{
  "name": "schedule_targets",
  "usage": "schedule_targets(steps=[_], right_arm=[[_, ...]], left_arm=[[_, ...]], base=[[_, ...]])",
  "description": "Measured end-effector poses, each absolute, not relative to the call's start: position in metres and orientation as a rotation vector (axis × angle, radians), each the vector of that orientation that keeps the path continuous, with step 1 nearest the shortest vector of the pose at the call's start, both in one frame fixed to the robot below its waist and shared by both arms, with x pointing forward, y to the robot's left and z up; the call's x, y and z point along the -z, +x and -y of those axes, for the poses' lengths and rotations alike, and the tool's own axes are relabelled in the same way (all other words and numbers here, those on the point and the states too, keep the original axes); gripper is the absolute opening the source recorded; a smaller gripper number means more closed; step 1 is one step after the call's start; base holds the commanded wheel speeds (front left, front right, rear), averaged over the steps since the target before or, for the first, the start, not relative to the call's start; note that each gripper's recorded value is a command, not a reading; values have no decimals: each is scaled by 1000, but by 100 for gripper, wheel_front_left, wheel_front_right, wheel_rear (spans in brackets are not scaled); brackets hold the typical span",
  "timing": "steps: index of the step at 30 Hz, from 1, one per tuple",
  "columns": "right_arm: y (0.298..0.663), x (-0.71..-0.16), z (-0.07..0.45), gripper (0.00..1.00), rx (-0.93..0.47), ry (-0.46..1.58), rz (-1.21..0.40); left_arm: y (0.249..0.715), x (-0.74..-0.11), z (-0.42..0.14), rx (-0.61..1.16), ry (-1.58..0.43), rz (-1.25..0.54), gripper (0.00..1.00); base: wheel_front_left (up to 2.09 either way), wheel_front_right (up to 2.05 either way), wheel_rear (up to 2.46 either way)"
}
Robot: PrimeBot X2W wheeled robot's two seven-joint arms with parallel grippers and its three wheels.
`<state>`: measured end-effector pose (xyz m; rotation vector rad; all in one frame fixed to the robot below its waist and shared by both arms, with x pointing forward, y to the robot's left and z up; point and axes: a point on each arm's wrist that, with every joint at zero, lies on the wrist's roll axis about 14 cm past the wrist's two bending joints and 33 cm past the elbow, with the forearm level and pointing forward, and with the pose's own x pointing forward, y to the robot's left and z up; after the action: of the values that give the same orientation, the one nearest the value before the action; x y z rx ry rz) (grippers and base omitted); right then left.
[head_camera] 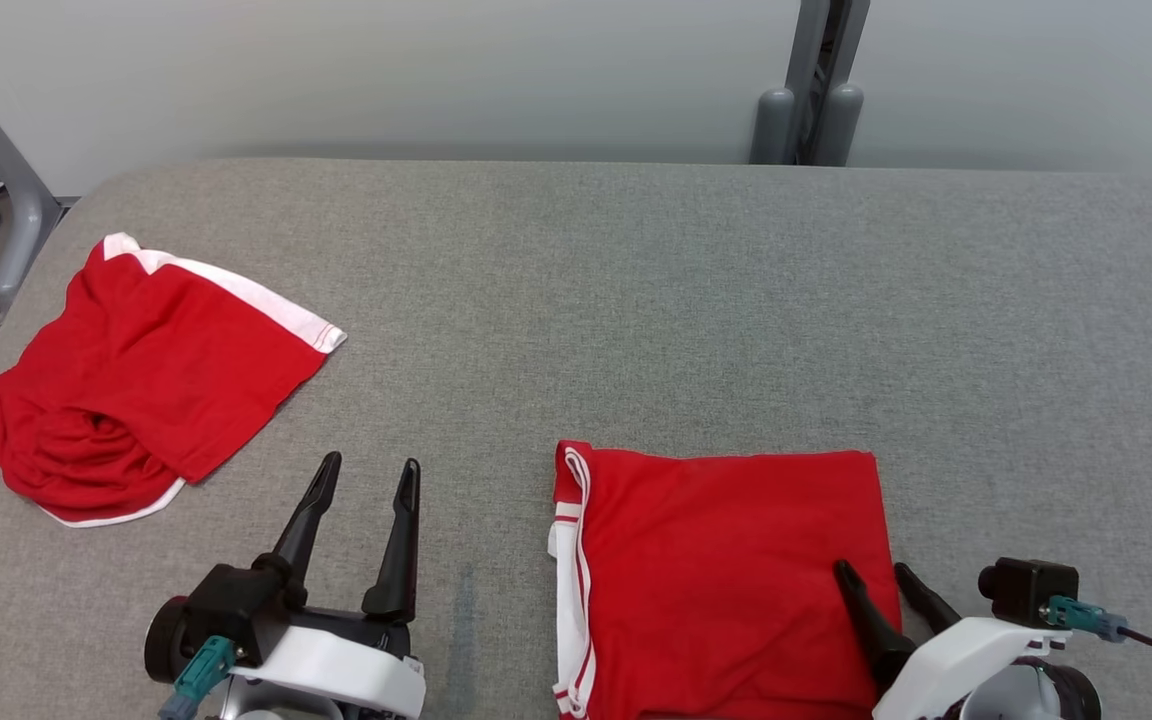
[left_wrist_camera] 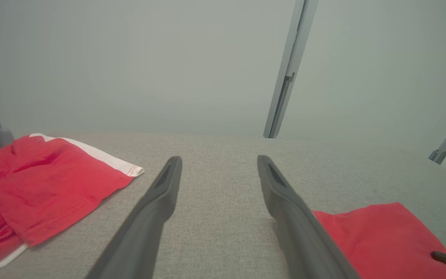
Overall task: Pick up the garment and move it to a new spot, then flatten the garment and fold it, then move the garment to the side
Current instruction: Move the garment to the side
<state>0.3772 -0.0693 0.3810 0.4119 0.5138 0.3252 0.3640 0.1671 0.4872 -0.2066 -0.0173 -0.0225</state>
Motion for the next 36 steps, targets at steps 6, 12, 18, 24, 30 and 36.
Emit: schedule_targets(steps=[6, 12, 18, 24, 30, 36], right_arm=[[377, -381, 63, 0, -362, 384, -515], [406, -413, 140, 0, -327, 99, -370], [435, -424, 200, 0, -262, -42, -357], [454, -422, 248, 0, -187, -123, -371], [472, -413, 325, 0, -47, -228, -419], [481, -414, 382, 0, 55, -332, -451]], left_arm=[[364, -487, -167, 24, -204, 15, 100], [391, -490, -109, 215, -192, 23, 100], [426, -484, -67, 353, -173, 24, 100], [446, -468, -31, 483, -150, 5, 100], [468, -441, 7, 626, -138, -13, 100], [480, -432, 30, 712, -136, 15, 100]], base=[[0, 0, 0], [0, 0, 0], [0, 0, 0], [0, 0, 0], [0, 0, 0], [0, 0, 0]])
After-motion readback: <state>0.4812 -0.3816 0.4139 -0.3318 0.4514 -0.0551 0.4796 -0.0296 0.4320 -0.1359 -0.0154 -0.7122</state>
